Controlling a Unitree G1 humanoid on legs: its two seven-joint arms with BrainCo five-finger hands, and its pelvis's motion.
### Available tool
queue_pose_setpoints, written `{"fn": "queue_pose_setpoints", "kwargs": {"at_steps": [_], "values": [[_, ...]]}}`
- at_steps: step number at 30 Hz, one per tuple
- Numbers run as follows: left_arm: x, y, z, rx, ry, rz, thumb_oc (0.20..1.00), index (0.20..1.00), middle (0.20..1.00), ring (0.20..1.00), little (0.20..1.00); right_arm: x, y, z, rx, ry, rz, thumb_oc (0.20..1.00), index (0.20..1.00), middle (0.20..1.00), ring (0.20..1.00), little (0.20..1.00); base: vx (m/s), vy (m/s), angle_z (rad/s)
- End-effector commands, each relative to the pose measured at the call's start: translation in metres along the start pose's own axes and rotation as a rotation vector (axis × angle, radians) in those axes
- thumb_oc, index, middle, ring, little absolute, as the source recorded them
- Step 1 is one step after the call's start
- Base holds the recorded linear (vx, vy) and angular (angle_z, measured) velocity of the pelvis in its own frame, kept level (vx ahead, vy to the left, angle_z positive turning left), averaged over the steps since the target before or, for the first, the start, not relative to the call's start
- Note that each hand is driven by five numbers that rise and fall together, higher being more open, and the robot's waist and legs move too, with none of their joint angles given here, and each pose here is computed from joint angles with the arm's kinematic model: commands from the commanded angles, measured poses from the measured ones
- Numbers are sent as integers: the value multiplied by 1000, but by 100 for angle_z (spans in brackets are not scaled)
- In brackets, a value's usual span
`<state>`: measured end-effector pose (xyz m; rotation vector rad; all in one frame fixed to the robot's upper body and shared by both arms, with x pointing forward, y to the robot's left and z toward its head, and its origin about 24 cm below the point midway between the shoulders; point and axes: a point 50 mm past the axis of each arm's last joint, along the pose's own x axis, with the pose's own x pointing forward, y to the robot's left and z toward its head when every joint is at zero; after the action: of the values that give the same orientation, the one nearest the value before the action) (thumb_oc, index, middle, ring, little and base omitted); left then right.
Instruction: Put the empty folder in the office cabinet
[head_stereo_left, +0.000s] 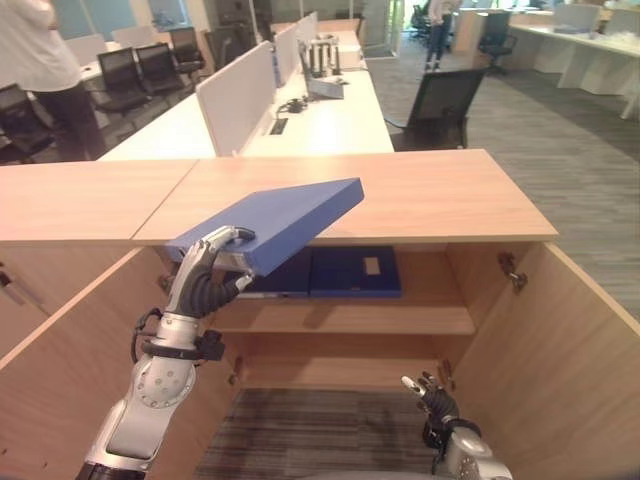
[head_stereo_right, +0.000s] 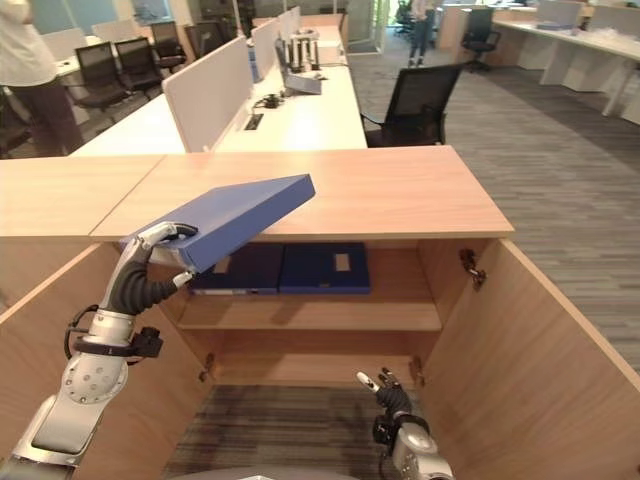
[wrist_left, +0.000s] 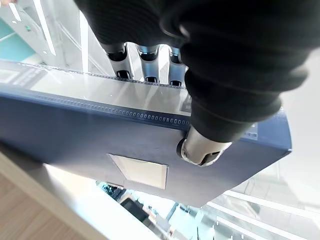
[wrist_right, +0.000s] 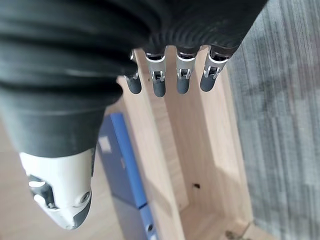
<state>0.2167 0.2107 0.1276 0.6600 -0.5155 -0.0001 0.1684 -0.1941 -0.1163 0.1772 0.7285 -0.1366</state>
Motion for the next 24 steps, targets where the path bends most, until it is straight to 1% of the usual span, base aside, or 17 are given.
{"fn": "queue_pose_setpoints", "kwargs": {"at_steps": [1,4,5,6,8,11,16,22,24], "values": [[-13,4,-22,-79,137,-8,200,200,200,200,200,7,19,31,-10,-144,79,1000,1000,1000,1000,1000,0,0,0],[-2,23,-8,-31,35,67,200,200,200,200,200,4,19,52,10,-245,105,1000,1000,1000,1000,1000,-2,-1,2],[6,37,5,-21,-48,121,200,200,200,200,200,0,20,68,35,-318,135,1000,1000,1000,1000,1000,2,-7,4],[15,50,18,-29,-134,166,200,200,200,200,200,-5,20,83,49,-386,158,1000,1000,1000,1000,1000,1,-8,4],[22,59,28,-45,-197,202,200,200,200,200,200,-8,21,93,53,-434,174,1000,1000,1000,1000,1000,6,-10,9],[38,80,56,-108,-378,286,200,200,200,200,200,-16,25,117,106,-546,225,1000,1000,1000,1000,1000,14,-14,9],[44,98,88,-184,-575,334,200,200,200,200,200,-27,35,136,177,-636,327,1000,1000,1000,1000,1000,2,-2,1],[47,110,103,-239,-678,390,200,200,200,200,200,-35,42,145,234,-675,431,1000,1000,1000,1000,1000,1,-3,1],[49,111,106,-289,-701,369,200,200,200,200,200,-35,42,146,234,-678,430,1000,1000,1000,1000,1000,2,-7,2]]}}
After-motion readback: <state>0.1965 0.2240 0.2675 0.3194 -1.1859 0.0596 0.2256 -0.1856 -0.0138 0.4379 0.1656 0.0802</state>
